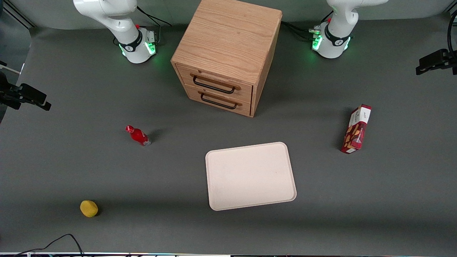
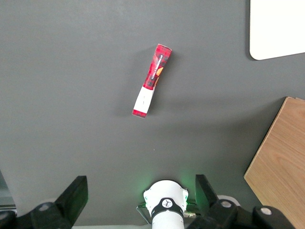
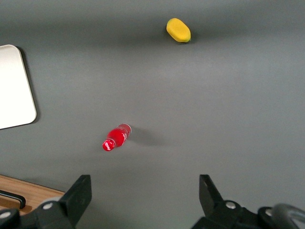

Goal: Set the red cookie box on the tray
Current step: 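Move the left gripper toward the red shortbread box, then lower the left gripper and close it on the red shortbread box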

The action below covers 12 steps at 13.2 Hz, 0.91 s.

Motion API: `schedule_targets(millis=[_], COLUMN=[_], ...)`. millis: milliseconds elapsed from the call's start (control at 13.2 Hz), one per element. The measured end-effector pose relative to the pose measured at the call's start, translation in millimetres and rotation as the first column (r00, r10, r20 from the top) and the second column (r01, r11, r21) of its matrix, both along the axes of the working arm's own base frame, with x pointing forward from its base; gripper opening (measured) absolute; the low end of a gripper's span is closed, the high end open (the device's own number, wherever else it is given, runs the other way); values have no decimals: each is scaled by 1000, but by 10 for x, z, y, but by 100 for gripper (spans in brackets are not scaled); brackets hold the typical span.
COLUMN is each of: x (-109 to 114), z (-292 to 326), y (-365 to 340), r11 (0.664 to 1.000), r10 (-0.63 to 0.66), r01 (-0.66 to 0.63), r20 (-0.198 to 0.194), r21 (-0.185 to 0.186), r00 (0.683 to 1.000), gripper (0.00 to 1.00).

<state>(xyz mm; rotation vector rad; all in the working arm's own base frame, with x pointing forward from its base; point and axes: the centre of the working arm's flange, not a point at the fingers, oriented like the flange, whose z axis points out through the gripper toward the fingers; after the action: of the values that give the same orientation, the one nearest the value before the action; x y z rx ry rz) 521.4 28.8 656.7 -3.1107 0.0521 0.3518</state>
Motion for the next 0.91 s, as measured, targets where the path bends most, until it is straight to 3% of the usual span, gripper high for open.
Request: schedule_targets(millis=[302,453,679,906], x=[26,135,317,213], z=[-161,-457,-1520,-2776], y=[-18,11,56,43], r11=[1000,999,984,965], r10=[-4,-46,-175,-258], r01=[4,46,175,261], r20=[-28,-10,21,64], r21=[-1,-10,-33,-38], r00=[1000,999,984,964], gripper=[100,100,100,100])
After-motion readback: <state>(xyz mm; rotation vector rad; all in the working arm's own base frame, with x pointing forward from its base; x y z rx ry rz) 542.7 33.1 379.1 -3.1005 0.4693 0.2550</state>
